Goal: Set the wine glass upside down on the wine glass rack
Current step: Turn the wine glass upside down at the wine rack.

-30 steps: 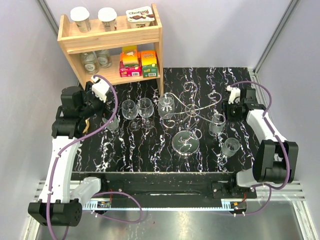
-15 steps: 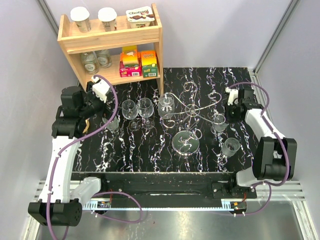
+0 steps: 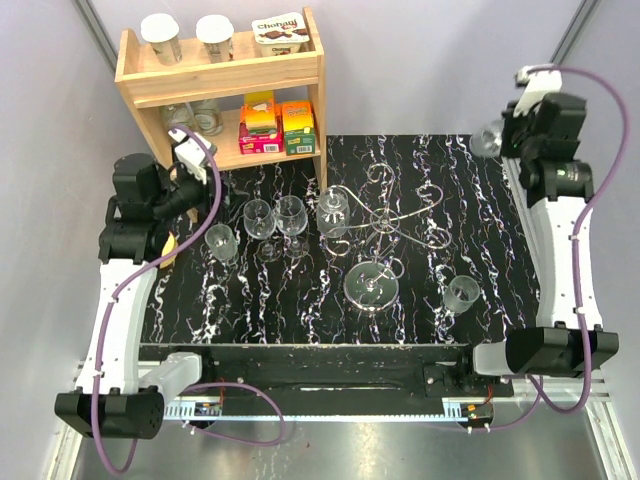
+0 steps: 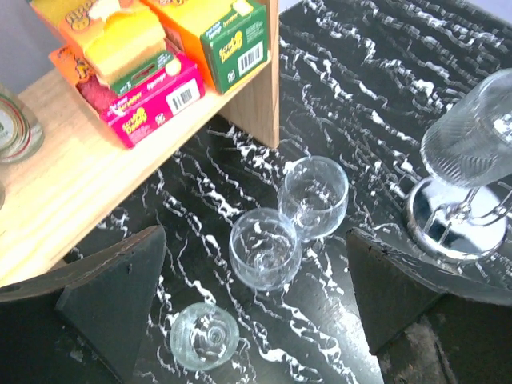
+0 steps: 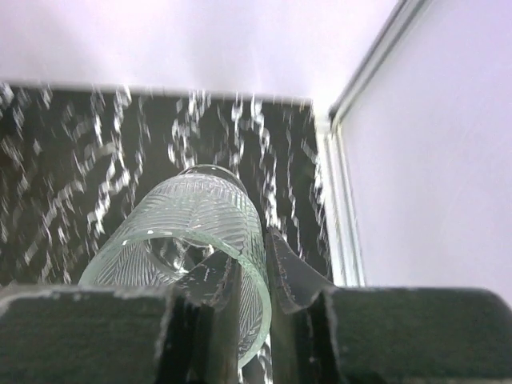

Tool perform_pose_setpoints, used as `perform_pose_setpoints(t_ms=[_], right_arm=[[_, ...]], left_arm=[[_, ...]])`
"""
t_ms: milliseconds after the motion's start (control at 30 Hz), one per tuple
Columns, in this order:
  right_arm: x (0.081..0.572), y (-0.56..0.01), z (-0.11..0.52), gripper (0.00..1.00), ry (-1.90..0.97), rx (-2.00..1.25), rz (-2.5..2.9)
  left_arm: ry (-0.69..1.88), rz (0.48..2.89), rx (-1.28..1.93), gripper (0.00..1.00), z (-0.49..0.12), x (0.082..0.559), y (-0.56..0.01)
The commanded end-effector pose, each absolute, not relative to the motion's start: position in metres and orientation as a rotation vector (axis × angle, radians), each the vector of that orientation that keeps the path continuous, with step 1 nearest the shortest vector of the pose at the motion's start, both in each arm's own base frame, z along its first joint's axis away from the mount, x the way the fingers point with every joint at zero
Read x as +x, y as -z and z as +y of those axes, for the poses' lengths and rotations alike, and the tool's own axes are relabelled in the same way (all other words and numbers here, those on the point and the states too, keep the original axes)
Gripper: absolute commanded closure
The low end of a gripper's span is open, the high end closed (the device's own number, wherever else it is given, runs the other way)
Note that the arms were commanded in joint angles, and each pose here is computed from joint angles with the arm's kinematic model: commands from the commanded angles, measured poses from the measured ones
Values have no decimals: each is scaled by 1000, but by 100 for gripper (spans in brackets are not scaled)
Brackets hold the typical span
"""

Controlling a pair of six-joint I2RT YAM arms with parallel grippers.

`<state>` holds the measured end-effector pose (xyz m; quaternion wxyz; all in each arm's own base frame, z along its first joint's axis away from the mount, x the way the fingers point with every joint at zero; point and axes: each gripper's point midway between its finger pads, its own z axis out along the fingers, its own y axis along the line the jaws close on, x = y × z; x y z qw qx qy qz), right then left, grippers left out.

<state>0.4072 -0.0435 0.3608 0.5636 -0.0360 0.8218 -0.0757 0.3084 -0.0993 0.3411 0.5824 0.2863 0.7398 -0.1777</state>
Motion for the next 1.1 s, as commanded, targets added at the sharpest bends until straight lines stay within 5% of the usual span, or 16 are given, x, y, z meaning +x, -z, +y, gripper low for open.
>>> perform_pose_setpoints(t_ms=[0,367,633,1067], right_arm=[[413,-472,-33,98,106,-44,1659],[357,-545,126,98,-871,-422,1436],[297,-589,164,98,-1357,-595,1148],[263,-593,195,97,-1602,-659,1065]], left_arm=[[507,1592,652,1,-114,312,-390],[883,1386,739,1,-187,303,-456],[1109,1214,839,1,-253,279,-504],[1273,1142,919,1,-309,265,-519]])
